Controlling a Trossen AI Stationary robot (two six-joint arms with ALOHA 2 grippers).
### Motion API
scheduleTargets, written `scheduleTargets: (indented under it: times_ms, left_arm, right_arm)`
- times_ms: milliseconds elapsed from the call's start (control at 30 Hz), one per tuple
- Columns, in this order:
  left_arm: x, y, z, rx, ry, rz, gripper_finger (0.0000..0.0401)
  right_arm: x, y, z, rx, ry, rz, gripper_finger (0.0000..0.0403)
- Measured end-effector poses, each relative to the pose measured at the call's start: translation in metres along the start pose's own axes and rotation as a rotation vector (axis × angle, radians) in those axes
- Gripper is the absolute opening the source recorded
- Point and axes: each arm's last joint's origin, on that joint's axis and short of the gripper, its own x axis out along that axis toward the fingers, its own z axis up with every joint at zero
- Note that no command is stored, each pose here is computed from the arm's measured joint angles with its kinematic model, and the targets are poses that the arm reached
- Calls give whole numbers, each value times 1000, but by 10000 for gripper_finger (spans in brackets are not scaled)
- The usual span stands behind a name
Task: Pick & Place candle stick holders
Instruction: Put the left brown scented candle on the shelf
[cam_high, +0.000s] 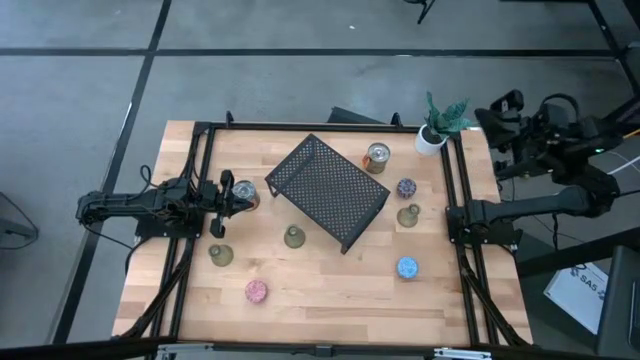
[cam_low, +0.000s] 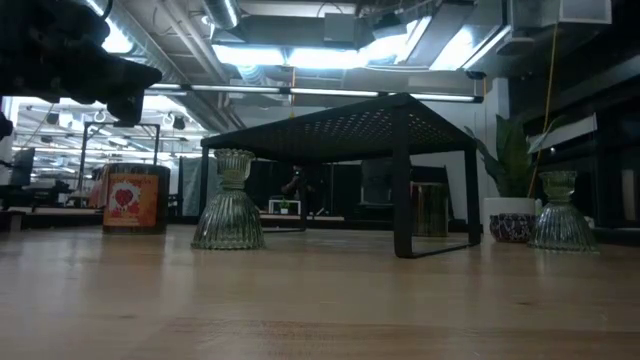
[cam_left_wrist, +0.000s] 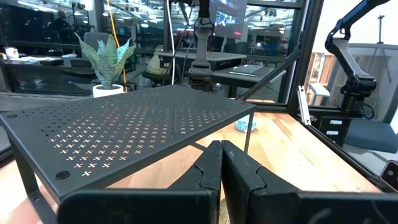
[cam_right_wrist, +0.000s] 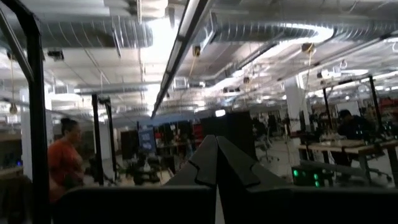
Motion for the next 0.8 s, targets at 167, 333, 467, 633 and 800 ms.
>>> scheduleTargets:
  times_ms: [167,333,467,633,800]
  left_arm:
    - [0,0,0,0,0,0,1]
    - [0,0,0,0,0,0,1]
    - [0,0,0,0,0,0,1]
    - [0,0,0,0,0,0,1]
    - [0,0,0,0,0,0,1]
  right_arm:
    - [6,1,-9,-20,65,-2,5]
    - [12,2,-13,-27,87,-3,5]
    - [14,3,-16,1,104,-1,5]
    - [19,5,-22,9,151,51,5]
    - [31,8,-33,10,198,50,5]
